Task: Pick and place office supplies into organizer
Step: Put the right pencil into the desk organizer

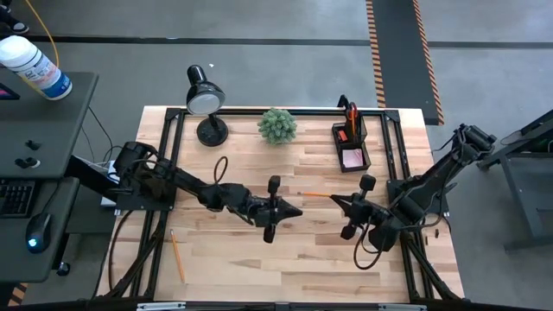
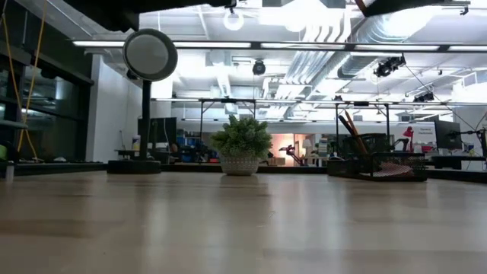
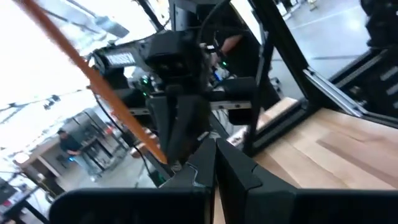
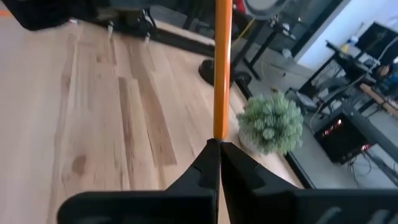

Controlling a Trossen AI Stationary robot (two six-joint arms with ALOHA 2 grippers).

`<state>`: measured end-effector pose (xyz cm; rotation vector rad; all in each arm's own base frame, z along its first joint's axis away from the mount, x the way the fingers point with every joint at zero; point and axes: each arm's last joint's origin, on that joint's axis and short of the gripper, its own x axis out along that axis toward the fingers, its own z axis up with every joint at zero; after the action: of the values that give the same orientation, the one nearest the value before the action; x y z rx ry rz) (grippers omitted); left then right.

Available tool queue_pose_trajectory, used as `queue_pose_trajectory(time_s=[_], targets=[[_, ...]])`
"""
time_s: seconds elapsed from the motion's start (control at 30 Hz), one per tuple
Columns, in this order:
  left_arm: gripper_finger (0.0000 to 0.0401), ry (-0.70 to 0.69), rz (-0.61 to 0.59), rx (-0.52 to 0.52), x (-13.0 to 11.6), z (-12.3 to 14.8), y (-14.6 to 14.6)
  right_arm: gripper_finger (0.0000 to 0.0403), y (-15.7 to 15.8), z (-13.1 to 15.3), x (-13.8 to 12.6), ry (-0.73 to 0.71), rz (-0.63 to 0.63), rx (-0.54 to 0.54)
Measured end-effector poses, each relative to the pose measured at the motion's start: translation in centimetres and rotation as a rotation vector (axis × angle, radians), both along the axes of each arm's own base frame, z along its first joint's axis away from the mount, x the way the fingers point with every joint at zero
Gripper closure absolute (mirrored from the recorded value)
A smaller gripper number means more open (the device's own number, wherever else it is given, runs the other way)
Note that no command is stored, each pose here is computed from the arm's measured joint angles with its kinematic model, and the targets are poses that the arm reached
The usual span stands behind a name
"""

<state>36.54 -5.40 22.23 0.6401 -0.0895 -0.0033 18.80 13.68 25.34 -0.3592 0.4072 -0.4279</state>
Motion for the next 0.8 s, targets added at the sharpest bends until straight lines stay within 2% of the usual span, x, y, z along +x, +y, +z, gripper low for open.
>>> queue_pose_trajectory(time_s=[0.3,0.57,0.7,0.8], targets=[[0.04,-0.168,0.015,-0.023,-0.2,1.7,0.1,0.0403,0.7,1.6,1.1,-0.056,0.099,-0.042],[0.0395,-0.187,-0.056,-0.022,0.5,2.9,-0.2,0.0403,-0.2,1.9,2.2,-0.046,0.12,-0.048],[0.036,-0.162,-0.051,-0.019,0.7,2.9,-0.2,0.0403,-0.5,1.9,2.5,-0.041,0.127,-0.048],[0.032,-0.145,0.0,-0.024,0.7,2.8,-0.1,0.0403,-0.5,2.0,2.6,-0.047,0.134,-0.053]])
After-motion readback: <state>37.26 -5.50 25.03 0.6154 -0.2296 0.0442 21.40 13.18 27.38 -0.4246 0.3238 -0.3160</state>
